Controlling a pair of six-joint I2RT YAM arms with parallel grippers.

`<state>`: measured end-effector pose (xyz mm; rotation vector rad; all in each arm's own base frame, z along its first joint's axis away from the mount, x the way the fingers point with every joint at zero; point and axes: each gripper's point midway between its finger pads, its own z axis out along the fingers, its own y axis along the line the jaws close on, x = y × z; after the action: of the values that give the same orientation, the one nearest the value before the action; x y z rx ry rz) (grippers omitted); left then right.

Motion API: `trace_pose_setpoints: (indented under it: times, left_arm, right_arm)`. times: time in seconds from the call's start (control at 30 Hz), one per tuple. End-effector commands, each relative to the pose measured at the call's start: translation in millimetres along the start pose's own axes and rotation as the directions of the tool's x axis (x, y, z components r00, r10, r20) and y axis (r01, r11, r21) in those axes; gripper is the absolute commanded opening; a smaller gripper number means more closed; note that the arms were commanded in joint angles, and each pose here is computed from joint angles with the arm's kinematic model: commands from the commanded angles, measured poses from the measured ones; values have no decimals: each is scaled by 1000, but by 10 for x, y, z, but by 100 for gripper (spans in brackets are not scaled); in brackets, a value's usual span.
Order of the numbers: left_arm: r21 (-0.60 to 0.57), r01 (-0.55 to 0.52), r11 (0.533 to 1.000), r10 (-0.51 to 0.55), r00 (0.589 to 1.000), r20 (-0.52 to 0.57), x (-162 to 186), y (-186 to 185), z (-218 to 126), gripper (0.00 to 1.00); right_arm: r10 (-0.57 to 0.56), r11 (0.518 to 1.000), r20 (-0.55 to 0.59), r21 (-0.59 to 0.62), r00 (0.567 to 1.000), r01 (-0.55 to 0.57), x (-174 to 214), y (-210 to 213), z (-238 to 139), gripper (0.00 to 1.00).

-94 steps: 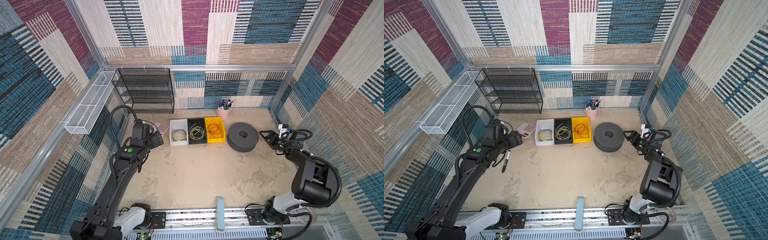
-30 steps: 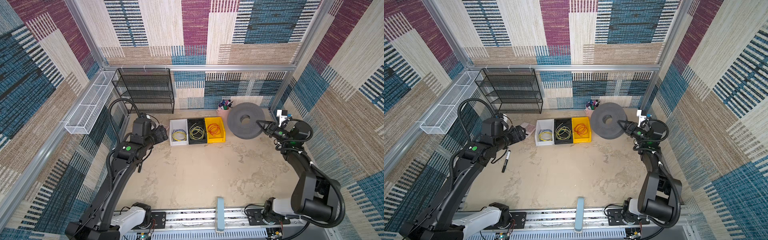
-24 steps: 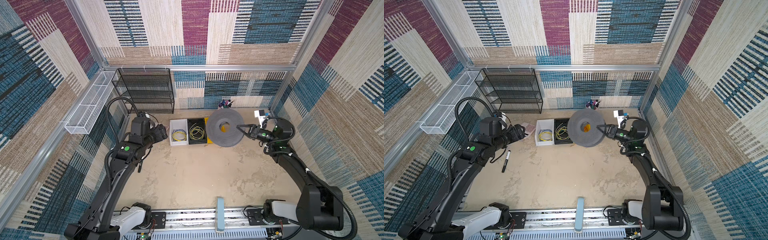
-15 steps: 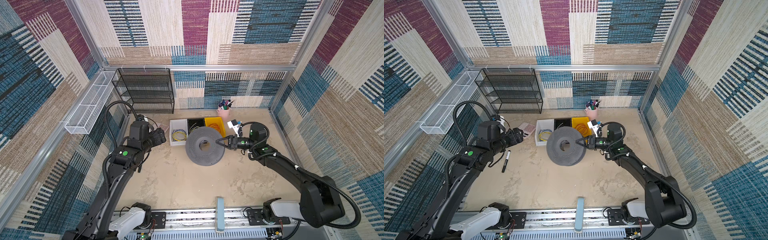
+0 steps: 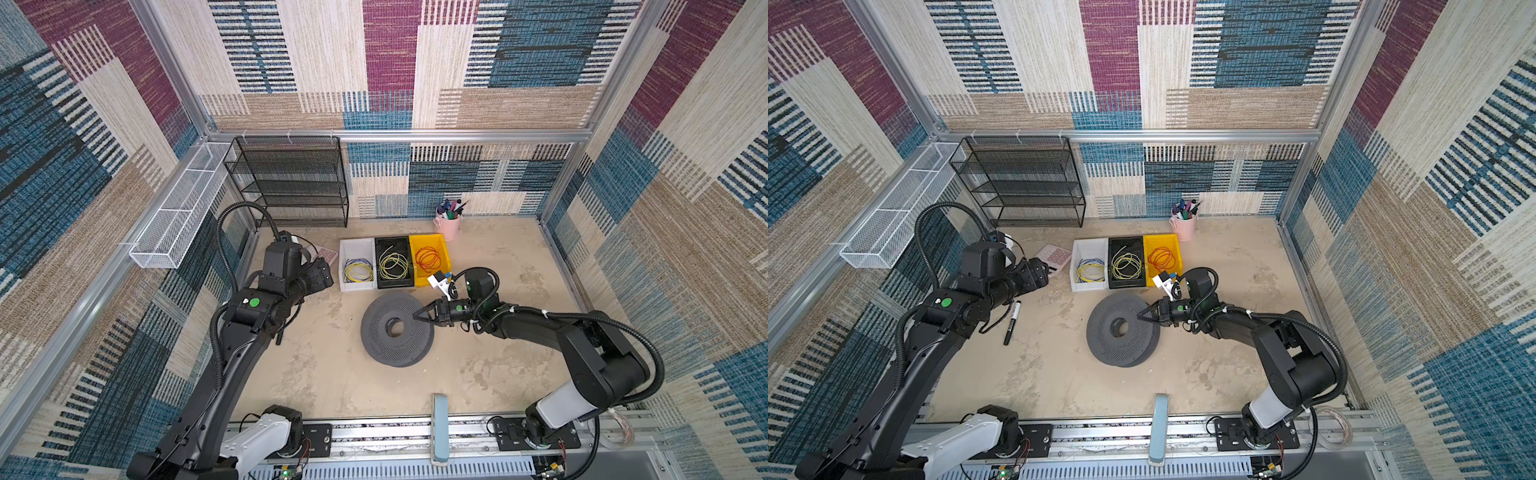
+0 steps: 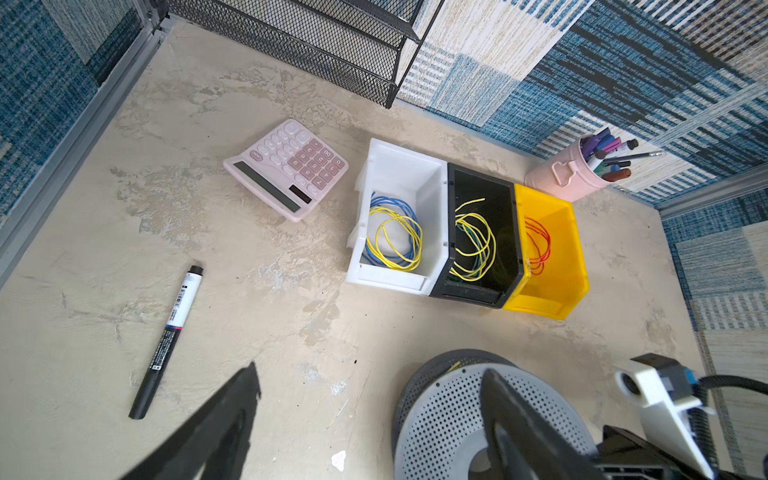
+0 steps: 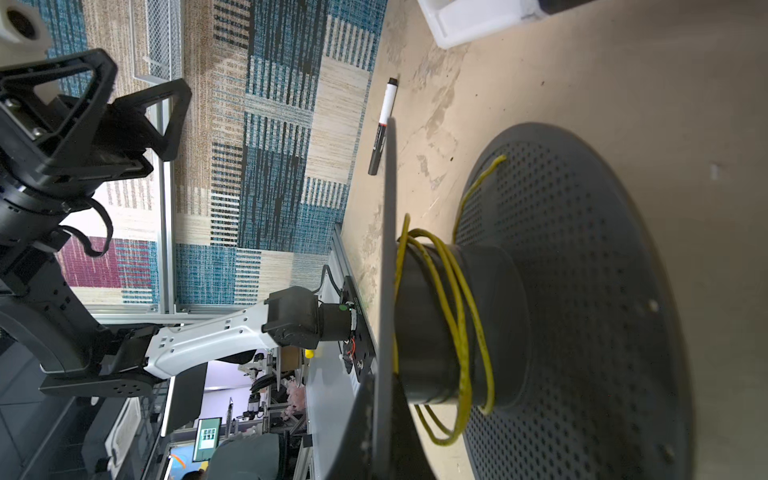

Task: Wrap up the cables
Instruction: 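Drag the grey spool with the right gripper toward the robot, to mid-table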

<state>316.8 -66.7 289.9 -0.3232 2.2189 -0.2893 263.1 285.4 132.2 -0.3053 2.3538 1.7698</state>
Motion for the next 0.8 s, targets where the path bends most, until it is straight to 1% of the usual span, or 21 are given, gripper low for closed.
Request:
trace_pose_setpoints:
  times: [0.0,0.23,0.3,0.43,0.6,0.7,0.77]
  left_arm:
    - [18,-16,1000,16,1000,-7,-19,-42,-34,85]
    - [14,-23,1000,23,1000,-13,-2,-34,-20,85]
    - [12,-20,1000,21,1000,-20,14,-30,2,85]
    - [16,-18,1000,18,999,-42,74,-30,47,85]
    - [21,-10,1000,11,998,-56,137,-18,52,84]
    - [18,-7,1000,8,998,-55,161,2,41,84]
    - [17,-3,1000,4,999,-53,171,11,32,84]
  right_arm:
    - [-64,997,-7,-37,998,64,-14,11,40,0]
    - [-37,999,-3,-22,999,37,37,-172,82,0]
    - [-47,999,-2,-15,999,47,41,-214,92,0]
    - [-70,996,-5,57,998,70,4,-398,128,0]
    - [-64,995,-10,75,998,65,12,-518,162,2]
    - [-61,993,-10,102,998,61,14,-584,164,6]
    - [-61,991,-13,123,998,62,19,-618,157,12]
